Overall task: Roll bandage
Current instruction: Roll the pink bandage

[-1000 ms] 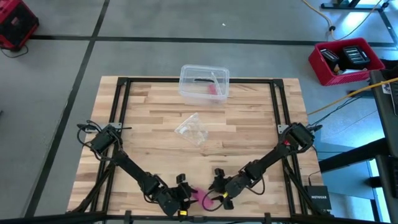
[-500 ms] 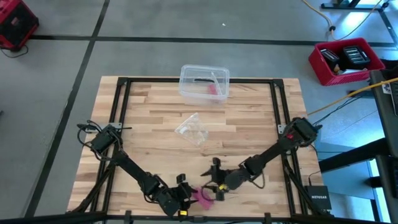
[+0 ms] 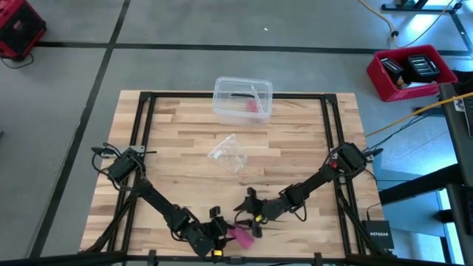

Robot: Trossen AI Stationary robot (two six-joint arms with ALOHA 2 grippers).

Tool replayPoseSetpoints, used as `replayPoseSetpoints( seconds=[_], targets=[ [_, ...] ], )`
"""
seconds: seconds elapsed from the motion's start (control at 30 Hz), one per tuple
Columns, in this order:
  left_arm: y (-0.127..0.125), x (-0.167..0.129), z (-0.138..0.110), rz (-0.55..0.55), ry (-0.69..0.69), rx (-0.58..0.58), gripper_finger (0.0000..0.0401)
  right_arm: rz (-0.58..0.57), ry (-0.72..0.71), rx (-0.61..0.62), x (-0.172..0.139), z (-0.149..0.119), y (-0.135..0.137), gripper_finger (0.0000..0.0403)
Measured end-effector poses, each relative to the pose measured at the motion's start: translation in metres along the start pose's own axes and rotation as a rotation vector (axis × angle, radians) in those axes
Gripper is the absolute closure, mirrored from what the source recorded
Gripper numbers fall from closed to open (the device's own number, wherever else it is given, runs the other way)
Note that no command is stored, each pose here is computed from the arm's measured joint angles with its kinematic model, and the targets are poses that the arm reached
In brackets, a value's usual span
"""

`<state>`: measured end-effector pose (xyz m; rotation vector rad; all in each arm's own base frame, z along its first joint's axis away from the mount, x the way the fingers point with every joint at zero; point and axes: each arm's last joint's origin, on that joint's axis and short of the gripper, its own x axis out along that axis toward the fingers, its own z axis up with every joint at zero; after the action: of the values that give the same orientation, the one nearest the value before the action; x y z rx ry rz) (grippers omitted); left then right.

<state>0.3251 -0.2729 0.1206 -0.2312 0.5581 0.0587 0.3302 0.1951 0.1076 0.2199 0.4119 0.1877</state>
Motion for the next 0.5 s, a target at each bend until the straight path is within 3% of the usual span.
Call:
replayPoseSetpoints(
  seconds=[0.1, 0.33, 0.5],
  targets=[
    [0.0, 0.0, 0.0, 0.0, -0.001, 0.0, 0.0226, -0.03, -0.007, -0.015, 0.005, -0.003, 0.003, 0.0171],
    [0.0, 0.0, 0.0, 0.002, -0.003, -0.002, 0.0226, -0.144, 0.123, -0.06, 0.014, -0.023, -0.005, 0.0171],
    [0.0, 0.0, 0.0, 0.001, -0.002, -0.001, 0.0226, -0.115, 0.127, -0.056, 0.013, -0.023, -0.003, 0.0171]
  ],
)
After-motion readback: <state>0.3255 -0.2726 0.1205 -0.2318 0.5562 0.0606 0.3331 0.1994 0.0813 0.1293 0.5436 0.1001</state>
